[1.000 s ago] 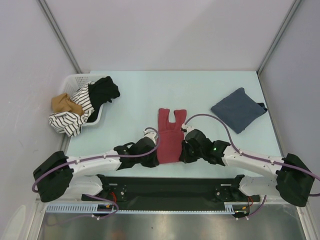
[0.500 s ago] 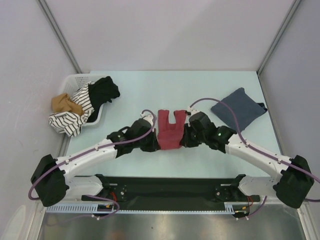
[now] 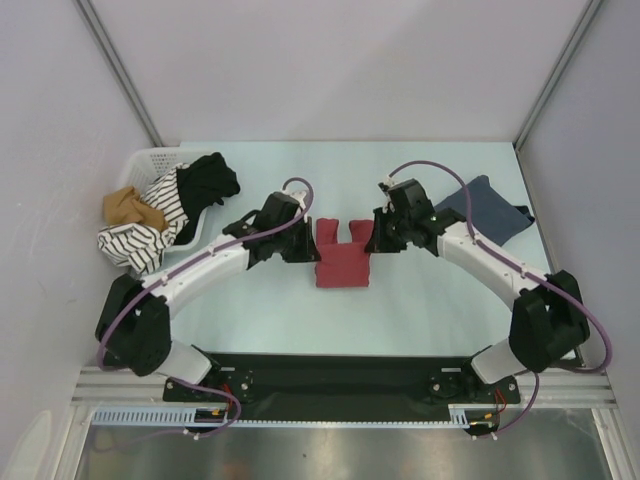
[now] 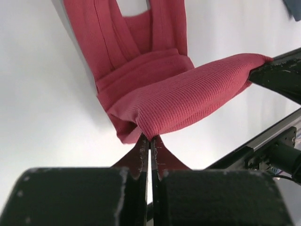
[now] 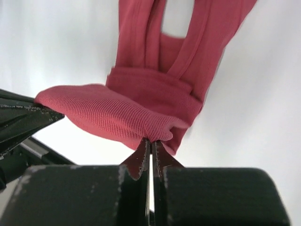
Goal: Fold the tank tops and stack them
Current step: Fold the tank top
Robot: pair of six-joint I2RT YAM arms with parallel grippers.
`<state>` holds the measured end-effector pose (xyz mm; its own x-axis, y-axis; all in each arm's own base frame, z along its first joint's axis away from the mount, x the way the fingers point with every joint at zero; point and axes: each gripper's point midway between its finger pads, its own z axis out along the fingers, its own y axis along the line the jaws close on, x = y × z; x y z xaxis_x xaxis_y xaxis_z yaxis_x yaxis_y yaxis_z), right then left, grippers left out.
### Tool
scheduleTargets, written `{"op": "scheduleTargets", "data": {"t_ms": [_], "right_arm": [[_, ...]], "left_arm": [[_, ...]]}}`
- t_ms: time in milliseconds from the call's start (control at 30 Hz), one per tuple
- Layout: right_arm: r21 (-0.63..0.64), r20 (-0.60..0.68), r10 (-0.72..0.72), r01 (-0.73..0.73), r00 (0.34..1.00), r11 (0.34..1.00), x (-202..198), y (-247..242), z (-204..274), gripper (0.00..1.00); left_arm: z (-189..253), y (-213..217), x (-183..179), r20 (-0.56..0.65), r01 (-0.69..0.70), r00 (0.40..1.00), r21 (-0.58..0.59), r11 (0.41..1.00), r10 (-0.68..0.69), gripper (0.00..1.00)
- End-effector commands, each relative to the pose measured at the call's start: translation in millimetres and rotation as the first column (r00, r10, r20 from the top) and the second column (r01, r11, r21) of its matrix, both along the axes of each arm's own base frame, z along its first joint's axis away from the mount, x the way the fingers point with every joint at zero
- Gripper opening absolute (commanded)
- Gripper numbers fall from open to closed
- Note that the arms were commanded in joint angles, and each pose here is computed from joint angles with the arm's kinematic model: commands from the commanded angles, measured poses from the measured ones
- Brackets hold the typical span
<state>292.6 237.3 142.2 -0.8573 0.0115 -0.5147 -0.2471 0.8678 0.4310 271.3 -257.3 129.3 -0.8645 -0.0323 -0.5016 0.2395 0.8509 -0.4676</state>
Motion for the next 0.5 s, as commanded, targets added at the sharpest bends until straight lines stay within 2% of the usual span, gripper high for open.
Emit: {"op": "scheduleTargets", "data": {"t_ms": [0, 300, 367, 400, 467], "right_arm": [[0.013, 0.028, 0.008, -0.008, 1.0, 1.0, 30.7, -4.0, 7.8, 0.0], [0.01, 0.009, -0.025, 0.025, 1.0, 1.0, 93.5, -2.7, -5.1, 0.0], [-0.021, -0.036, -0.039, 0.038, 0.999, 0.999, 104.3, -5.2, -24.8, 0.0], [-0.021, -0.013, -0.04, 0.04, 0.999, 0.999, 115.5, -2.1, -17.9, 0.0], [-0.057, -0.021, -0.07, 0.069, 0.997, 0.996, 129.2, -5.6, -33.1, 0.0]], "left_arm": [[19.4, -8.5, 27.3, 0.041, 0.036, 0.999, -0.032, 0.999, -0.035, 0.0], [11.5, -9.0, 99.4, 0.01, -0.017, 1.0, -0.012, 1.0, 0.017, 0.0], [5.9, -4.8, 112.1, -0.001, -0.033, 0.999, -0.006, 0.999, 0.033, 0.01], [-1.9, -6.1, 121.3, -0.018, -0.038, 0.999, -0.004, 0.999, 0.038, 0.01], [-9.7, -5.8, 130.5, -0.04, -0.041, 0.998, -0.013, 0.999, 0.04, 0.0]]}}
